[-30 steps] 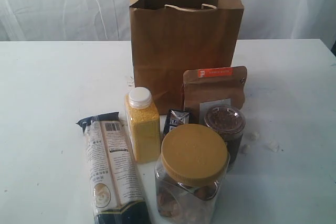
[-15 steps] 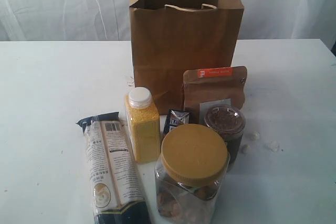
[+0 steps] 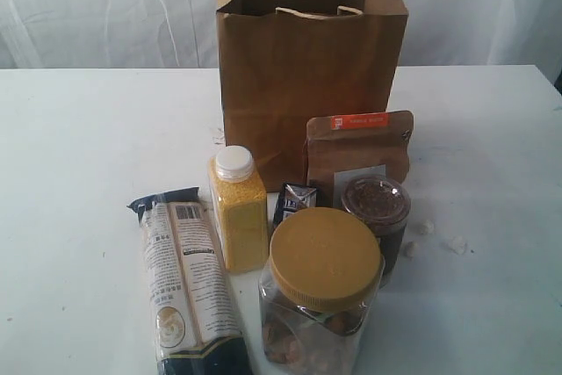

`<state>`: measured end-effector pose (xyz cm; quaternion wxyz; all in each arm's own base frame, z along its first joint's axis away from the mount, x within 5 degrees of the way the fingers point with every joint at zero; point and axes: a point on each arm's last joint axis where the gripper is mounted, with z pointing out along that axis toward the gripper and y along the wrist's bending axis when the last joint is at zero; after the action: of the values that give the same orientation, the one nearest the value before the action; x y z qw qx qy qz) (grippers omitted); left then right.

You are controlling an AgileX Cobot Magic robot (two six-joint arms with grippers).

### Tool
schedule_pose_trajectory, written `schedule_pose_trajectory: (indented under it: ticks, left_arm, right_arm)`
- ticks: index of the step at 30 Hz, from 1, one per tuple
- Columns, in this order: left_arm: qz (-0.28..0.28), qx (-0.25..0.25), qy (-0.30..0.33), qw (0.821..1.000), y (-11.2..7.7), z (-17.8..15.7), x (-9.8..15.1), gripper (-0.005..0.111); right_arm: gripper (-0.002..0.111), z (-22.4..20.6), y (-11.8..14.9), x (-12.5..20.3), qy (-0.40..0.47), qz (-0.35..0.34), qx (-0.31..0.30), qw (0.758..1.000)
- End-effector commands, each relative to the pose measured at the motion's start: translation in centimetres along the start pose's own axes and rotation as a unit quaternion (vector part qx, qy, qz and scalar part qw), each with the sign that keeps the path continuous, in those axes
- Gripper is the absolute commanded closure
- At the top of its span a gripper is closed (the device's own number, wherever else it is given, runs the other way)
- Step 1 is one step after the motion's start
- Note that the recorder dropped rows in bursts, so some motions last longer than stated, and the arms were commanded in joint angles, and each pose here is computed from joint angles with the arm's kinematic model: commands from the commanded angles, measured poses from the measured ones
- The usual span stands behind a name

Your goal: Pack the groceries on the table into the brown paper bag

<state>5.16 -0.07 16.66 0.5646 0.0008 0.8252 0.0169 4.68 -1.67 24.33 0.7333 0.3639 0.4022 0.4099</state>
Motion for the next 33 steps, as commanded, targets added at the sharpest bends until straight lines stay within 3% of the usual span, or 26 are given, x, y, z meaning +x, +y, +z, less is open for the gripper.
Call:
schedule_pose_trajectory:
  ticks: [1,3,6,8,10,12,14,15,16,18,20,21,22,24,27,30,33]
  left_arm:
    - [-0.003,0.003,-0.001,1.0,0.0,0.0,0.1,0.107]
    - [-0.003,0.003,-0.001,1.0,0.0,0.0,0.1,0.107]
    - [-0.003,0.003,-0.001,1.0,0.0,0.0,0.1,0.107]
    - [-0.003,0.003,-0.001,1.0,0.0,0.0,0.1,0.107]
    - [-0.003,0.003,-0.001,1.0,0.0,0.0,0.1,0.107]
    - [-0.003,0.003,-0.001,1.0,0.0,0.0,0.1,0.107]
    - [-0.003,0.003,-0.001,1.0,0.0,0.0,0.1,0.107]
    - [-0.003,0.003,-0.001,1.0,0.0,0.0,0.1,0.107]
    - [-0.003,0.003,-0.001,1.0,0.0,0.0,0.1,0.107]
    - [-0.003,0.003,-0.001,1.0,0.0,0.0,0.1,0.107]
    - [-0.003,0.003,-0.001,1.0,0.0,0.0,0.1,0.107]
    - [-0.003,0.003,-0.001,1.0,0.0,0.0,0.1,0.107]
    - [-0.003,0.003,-0.001,1.0,0.0,0.0,0.1,0.107]
    - [-0.003,0.003,-0.001,1.0,0.0,0.0,0.1,0.107]
    - [-0.003,0.003,-0.001,1.0,0.0,0.0,0.1,0.107]
    - [-0.003,0.003,-0.001,1.0,0.0,0.0,0.1,0.107]
    - [-0.003,0.003,-0.001,1.0,0.0,0.0,0.1,0.107]
  right_arm:
    - [0.108,-0.2,1.1,-1.4,-0.079,0.03,-0.064,0.994]
    - [0.108,-0.4,1.6,-2.0,-0.104,0.093,-0.1,0.985]
    - [0.108,-0.9,3.3,-2.8,-0.108,0.22,-0.198,0.949]
    - [0.108,-1.2,5.9,-3.1,-0.082,0.225,-0.277,0.931]
    - [0.108,-1.6,9.0,-3.5,-0.066,0.175,-0.343,0.921]
    - [0.108,-2.2,12.2,-4.1,-0.08,0.074,-0.395,0.912]
    - [0.108,-2.5,15.6,-4.0,-0.106,-0.139,-0.427,0.887]
    - [0.108,-2.4,16.8,-3.7,-0.111,-0.232,-0.434,0.863]
    - [0.108,-2.0,18.2,-3.1,-0.109,-0.367,-0.432,0.817]
    - [0.108,-1.0,19.3,-2.2,-0.082,-0.523,-0.415,0.74]
    - [0.108,1.1,18.9,-1.5,-0.037,-0.647,-0.36,0.672]
    - [0.108,2.4,18.1,-1.4,-0.015,-0.692,-0.316,0.649]
    - [0.108,3.7,17.2,-1.5,0.004,-0.72,-0.267,0.641]
    - [0.108,6.0,14.8,-2.0,0.042,-0.739,-0.151,0.655]
    - [0.108,8.5,10.8,-2.7,0.101,-0.713,0.021,0.694]
    - [0.108,9.7,8.1,-2.4,0.144,-0.645,0.114,0.741]
    - [0.108,10.6,6.4,-1.2,0.174,-0.548,0.141,0.806]
